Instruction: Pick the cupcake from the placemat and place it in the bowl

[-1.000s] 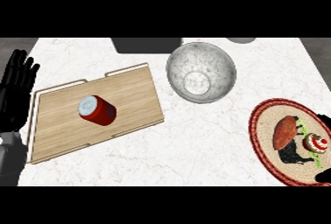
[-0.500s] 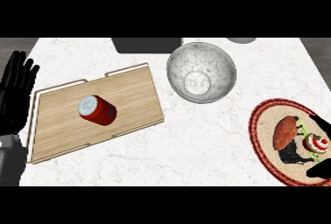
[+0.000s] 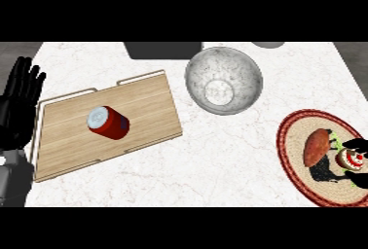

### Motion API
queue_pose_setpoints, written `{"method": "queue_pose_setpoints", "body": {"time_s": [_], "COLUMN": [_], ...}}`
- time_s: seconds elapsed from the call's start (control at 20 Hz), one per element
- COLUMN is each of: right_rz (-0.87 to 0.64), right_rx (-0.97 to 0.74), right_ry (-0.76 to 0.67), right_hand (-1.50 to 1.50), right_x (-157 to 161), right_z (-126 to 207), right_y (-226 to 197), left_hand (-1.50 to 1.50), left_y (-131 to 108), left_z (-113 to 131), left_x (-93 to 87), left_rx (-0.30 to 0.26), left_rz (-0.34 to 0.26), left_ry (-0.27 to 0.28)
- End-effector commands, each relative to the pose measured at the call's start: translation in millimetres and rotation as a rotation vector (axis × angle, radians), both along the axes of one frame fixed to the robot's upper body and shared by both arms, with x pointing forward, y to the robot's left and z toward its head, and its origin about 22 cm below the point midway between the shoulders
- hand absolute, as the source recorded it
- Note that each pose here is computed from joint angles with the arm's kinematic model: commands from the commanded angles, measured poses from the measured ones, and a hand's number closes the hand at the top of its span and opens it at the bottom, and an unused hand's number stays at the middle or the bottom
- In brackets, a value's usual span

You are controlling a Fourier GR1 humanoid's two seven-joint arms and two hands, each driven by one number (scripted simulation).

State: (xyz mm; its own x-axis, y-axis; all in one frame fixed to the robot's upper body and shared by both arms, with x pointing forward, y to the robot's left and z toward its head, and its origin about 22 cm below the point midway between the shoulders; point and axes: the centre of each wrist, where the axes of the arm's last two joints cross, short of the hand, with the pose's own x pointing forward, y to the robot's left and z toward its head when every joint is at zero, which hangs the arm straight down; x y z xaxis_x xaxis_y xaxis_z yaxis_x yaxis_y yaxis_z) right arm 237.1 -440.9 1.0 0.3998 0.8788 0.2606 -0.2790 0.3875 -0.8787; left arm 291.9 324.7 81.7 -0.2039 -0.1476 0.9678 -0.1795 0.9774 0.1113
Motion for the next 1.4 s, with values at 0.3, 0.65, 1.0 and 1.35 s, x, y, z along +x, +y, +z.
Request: {"method": "queue_pose_setpoints", "body": {"time_s": [0.3, 0.65, 1.0, 1.35], "right_rz": [0.264, 0.672, 0.824, 0.932], "right_rx": [-0.118, -0.213, -0.219, -0.090], "right_ry": [-0.068, -0.115, -0.266, -0.446], "right_hand": [1.50, 1.50, 1.50, 1.50], "right_x": [63, 102, 121, 132], "right_z": [46, 116, 168, 202], "right_y": [-4, 10, -6, -20], "left_hand": [0.00, 0.00, 0.00, 0.00], "left_y": [-22, -47, -55, -57], "left_z": [3, 17, 20, 27], "left_x": [10.6, 21.2, 27.2, 33.4], "left_rx": [-0.001, 0.006, -0.007, -0.011], "left_rz": [-0.081, -0.200, -0.211, -0.204], "left_ry": [-0.041, -0.084, -0.088, -0.079]}}
